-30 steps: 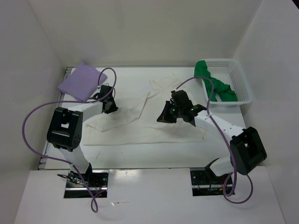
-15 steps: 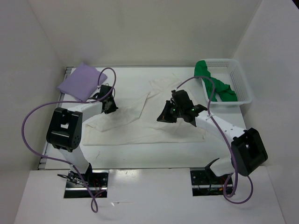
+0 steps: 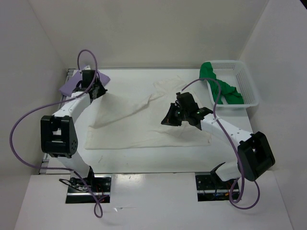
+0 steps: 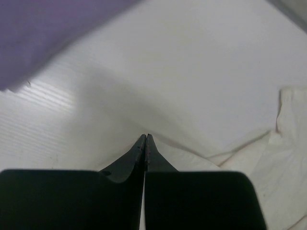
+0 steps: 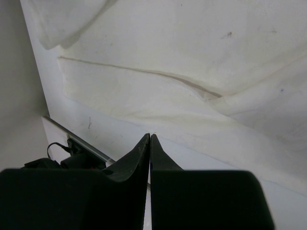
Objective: Fold and stack the t-shirts
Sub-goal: Fold the flattened tshirt in 1/3 of the way
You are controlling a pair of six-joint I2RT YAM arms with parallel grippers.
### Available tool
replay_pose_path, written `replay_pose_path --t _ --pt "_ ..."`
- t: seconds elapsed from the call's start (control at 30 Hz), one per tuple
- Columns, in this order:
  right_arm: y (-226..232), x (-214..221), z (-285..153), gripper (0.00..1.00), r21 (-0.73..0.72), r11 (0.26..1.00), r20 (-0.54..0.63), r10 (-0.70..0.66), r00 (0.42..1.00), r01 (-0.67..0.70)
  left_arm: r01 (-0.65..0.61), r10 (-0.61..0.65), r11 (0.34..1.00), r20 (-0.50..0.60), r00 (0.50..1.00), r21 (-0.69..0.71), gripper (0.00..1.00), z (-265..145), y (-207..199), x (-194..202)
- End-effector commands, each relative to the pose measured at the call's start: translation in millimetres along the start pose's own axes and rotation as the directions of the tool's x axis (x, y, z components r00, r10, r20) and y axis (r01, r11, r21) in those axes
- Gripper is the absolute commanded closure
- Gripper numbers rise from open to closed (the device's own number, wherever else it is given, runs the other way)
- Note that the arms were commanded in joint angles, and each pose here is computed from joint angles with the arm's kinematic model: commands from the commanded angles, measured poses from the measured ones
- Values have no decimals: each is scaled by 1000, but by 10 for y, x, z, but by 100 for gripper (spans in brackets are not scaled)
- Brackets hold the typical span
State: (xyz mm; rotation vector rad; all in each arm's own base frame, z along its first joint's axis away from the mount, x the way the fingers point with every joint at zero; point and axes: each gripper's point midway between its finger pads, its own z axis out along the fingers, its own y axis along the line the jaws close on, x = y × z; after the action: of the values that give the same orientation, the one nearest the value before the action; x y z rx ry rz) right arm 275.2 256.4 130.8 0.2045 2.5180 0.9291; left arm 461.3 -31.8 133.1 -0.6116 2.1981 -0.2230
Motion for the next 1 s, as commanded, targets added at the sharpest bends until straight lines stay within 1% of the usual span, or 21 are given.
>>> replay_pose_path --t 0.0,0.1,0.13,0.17,0.2,0.23,0.33,0.43,0.5,0.57,0.6,0.67,0.7,0.73,0.77,0.87,0.9,0.93,0.97 --pt "160 -131 -84 95 -45 998 47 -30 998 32 44 -44 999 59 997 0 100 188 61 -352" --pt "141 -121 -59 95 -39 999 41 -27 999 29 53 -52 999 91 995 -8 100 406 55 -510" --pt "141 -121 -59 95 -39 999 41 -27 999 29 59 -57 998 82 995 -23 100 529 125 -492" --pt "121 -112 -35 95 -32 999 35 -25 999 26 79 -76 996 112 991 -26 100 563 130 -646" --pt "152 -137 -46 95 -39 999 41 -27 999 29 80 -76 997 115 990 -25 100 609 114 -676" --pt "133 -128 -21 95 -32 999 35 -25 999 26 87 -82 995 103 991 -43 100 737 197 -657" --pt "75 -160 2 95 -15 1000 42 -26 999 27 96 -87 993 124 988 -67 100 925 250 -770" --pt "19 -145 34 95 7 1000 35 -21 999 21 129 -111 985 153 982 -115 100 1051 364 -877" --pt "-16 -190 31 95 18 1000 49 -14 999 13 151 -135 982 141 981 -111 100 1096 364 -825" --pt "-69 -220 26 95 37 999 58 -6 998 4 178 -152 972 171 973 -150 96 1077 464 -906" --pt "-106 -263 22 95 49 999 73 -1 997 -3 177 -151 972 162 975 -158 93 1088 491 -855" --pt "-211 -286 -4 95 87 996 91 9 996 -17 199 -160 963 209 965 -180 84 1027 532 -952" --pt "-310 -370 -39 95 122 992 137 25 990 -42 201 -159 961 217 963 -191 71 968 558 -953" --pt "-449 -401 -72 95 152 986 153 44 987 -68 210 -164 959 231 959 -190 65 935 604 -997" --pt "-514 -462 -125 95 165 982 187 63 980 -95 202 -156 962 242 958 -183 55 846 579 -1051" --pt "-819 -547 -194 95 215 963 223 114 968 -163 175 -124 967 259 958 -184 49 706 595 -1071" --pt "-850 -576 -207 95 218 960 231 121 965 -173 178 -126 969 277 952 -171 46 565 561 -1132" --pt "-937 -589 -207 95 246 953 235 118 965 -177 187 -140 971 274 951 -152 44 496 530 -1116" --pt "-993 -556 -220 95 273 944 231 121 965 -184 190 -158 976 258 953 -105 44 342 468 -1036"
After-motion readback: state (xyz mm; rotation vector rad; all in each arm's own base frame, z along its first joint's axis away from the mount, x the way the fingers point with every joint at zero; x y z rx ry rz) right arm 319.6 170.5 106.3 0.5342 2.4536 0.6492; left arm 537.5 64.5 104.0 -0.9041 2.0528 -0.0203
